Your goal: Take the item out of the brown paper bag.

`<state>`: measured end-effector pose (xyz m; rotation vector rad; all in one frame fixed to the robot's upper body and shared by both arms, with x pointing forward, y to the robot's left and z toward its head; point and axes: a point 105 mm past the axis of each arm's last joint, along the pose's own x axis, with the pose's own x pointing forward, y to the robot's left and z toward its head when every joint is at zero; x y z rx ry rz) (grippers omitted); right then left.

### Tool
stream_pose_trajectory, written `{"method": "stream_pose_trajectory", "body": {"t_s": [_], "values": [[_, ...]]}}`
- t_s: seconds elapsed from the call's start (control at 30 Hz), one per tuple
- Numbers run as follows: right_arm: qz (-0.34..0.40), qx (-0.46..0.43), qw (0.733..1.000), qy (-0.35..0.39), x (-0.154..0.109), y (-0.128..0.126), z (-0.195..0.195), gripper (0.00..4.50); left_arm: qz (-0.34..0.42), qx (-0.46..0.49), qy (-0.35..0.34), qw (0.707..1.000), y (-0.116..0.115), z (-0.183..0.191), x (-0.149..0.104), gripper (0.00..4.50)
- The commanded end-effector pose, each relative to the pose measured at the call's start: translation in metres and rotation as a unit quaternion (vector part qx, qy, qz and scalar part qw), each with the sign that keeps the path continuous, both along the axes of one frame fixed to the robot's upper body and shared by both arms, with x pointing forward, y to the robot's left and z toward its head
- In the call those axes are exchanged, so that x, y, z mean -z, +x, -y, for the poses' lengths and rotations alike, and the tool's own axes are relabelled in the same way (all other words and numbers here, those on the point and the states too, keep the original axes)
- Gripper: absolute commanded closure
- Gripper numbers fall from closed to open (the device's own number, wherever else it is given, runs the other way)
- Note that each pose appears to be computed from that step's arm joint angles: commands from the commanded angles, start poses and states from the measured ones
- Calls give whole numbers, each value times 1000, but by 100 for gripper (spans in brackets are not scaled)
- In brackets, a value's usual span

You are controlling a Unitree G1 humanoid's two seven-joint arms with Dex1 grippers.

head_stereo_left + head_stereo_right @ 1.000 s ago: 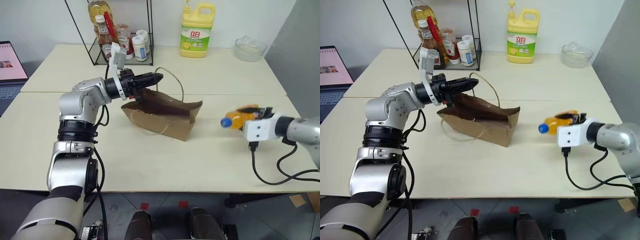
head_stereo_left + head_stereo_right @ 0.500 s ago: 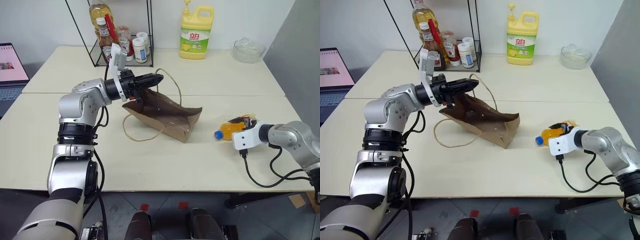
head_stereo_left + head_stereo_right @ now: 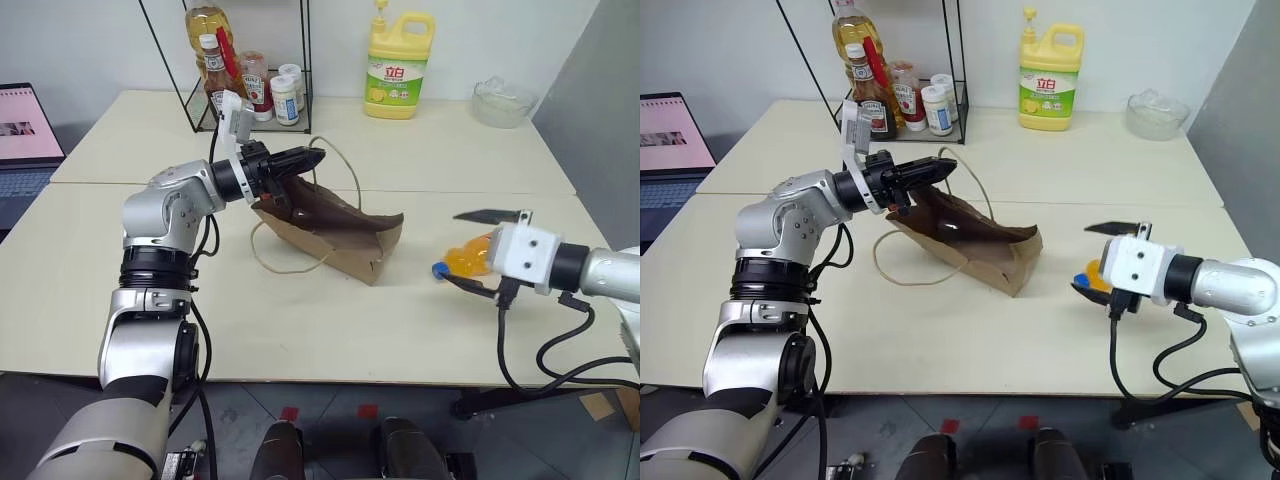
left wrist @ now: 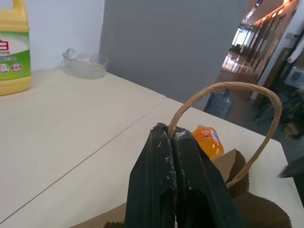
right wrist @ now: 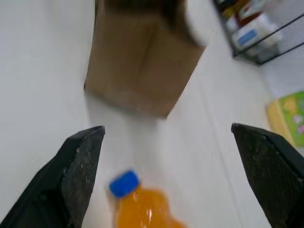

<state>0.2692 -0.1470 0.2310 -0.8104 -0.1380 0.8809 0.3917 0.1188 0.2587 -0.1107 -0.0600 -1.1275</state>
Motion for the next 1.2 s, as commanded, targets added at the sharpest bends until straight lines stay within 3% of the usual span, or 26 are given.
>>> {"method": "stream_pose_trajectory", "body": {"t_s": [0.03,0.13,0.23,0.43,0.63,0.83,0.97,1.07,1.2], "values": [[-2,1,994,106,-28,-19,-19,2,44,-23,-3,999,6,-1,-21,450],[-19,7,989,143,-28,-26,-29,2,44,-40,-2,998,12,-4,-20,450],[-28,22,987,157,-25,-26,-31,0,46,-51,7,998,17,-5,-19,391],[-40,30,986,159,-18,-25,-33,0,66,-59,30,996,19,-9,-21,209],[-44,25,985,166,-15,-21,-36,0,136,-108,78,982,18,-30,-29,23],[-54,29,981,186,-2,-20,-41,0,180,-197,108,958,8,-63,-34,23],[-27,77,972,222,3,-13,-31,0,186,-301,122,927,-4,-96,-29,23],[-8,114,965,237,7,-10,-21,0,174,-346,145,911,-18,-111,-7,23],[-7,151,955,257,21,-15,-12,0,133,-353,172,910,-50,-115,38,23]]}}
